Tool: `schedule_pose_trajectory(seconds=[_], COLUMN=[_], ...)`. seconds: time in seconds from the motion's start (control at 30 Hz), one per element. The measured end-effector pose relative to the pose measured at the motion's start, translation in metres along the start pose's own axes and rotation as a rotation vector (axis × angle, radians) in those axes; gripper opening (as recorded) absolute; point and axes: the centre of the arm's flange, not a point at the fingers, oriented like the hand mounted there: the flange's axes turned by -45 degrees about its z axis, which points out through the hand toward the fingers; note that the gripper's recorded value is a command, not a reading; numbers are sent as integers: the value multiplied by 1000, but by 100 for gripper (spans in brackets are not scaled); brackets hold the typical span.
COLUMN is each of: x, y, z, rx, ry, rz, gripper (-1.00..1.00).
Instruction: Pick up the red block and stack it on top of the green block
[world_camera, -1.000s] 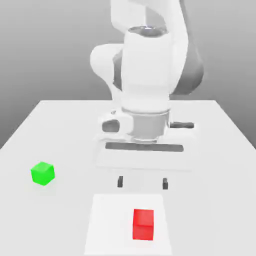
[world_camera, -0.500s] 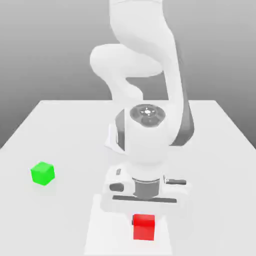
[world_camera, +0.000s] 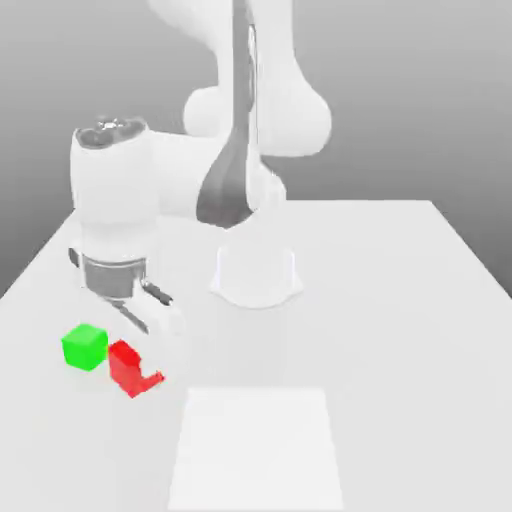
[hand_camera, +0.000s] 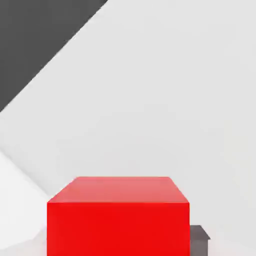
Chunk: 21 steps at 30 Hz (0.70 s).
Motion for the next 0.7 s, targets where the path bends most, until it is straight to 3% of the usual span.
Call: schedule_pose_trajectory(seconds=[0.23, 0.43, 0.47, 0.7], x=[16, 16, 15, 14], y=[126, 139, 139, 140], z=[-3, 46, 54, 57], rx=[15, 21, 19, 18], ry=[-22, -27, -26, -27], rz=[598, 673, 674, 676], gripper=[-100, -100, 100, 100])
